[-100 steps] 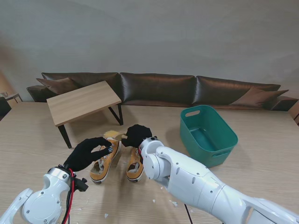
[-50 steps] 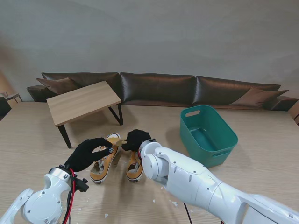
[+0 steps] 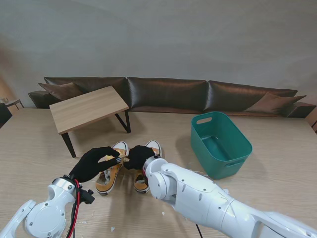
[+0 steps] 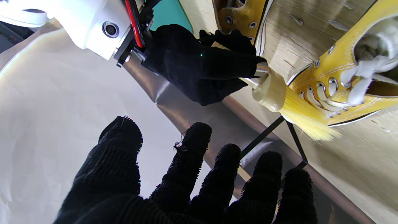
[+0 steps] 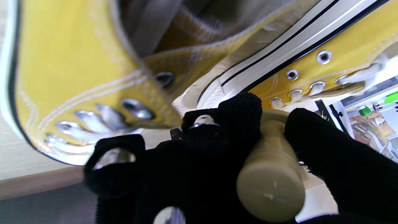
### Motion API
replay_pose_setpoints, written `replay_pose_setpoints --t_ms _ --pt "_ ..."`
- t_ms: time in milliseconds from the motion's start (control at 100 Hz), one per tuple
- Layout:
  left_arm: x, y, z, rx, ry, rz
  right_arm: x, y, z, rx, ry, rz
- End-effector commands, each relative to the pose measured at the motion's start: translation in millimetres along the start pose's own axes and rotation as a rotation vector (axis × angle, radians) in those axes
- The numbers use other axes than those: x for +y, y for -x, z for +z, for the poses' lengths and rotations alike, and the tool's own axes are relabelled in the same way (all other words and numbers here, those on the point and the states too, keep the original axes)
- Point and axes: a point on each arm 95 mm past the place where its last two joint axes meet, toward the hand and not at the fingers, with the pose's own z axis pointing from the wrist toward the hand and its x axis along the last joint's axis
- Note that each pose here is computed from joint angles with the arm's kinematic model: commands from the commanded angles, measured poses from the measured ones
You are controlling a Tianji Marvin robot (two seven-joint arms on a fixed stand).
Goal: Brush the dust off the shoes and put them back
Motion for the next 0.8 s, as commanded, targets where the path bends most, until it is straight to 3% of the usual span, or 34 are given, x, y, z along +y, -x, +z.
replay_pose_setpoints --t_ms 0,440,790 --pt "2.7 -1.8 0.2 0.000 0.019 -0.007 -10.0 -11.5 -4.2 0.035 -0.027 0.001" --pt "2.3 -1.9 0.5 0.002 0.016 -0.004 -13.9 -16.9 -24.6 0.102 -0.040 0.010" --pt "1.0 -1.8 -0.6 0.003 0.006 0.000 25.4 -15.5 -29.8 0.060 0.040 0.040"
